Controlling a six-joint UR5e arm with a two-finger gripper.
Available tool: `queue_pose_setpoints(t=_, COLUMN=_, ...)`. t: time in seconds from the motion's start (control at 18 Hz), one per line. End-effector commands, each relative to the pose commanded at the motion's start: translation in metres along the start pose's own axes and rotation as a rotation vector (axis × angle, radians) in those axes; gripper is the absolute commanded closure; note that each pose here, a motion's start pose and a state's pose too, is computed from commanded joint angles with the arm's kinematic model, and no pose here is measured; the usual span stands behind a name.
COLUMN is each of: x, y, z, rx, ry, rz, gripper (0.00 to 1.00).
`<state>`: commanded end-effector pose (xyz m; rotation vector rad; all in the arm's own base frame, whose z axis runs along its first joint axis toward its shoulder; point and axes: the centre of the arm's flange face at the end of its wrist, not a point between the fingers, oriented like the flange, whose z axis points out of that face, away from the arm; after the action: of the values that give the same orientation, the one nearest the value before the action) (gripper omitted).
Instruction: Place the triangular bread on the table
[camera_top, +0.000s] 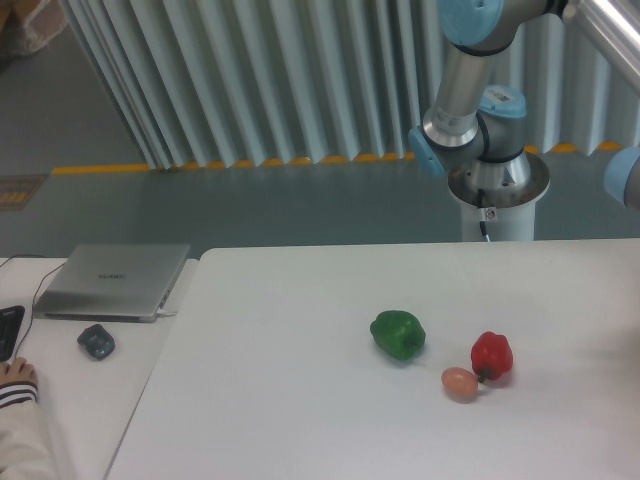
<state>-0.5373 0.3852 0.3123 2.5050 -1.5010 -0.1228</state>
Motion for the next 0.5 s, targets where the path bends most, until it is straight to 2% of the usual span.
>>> queue_pose_setpoints(t=0.28, x=0.002, y=0.010, z=-0.012, rx=0.078, ry=0.034, rz=-0.015, gripper=0.79)
queue_pose_setpoints(t=0.5, x=0.013, y=0.022, z=-0.016, rx=0.173, ry=-0.002, rz=-0.054, gripper=0.79)
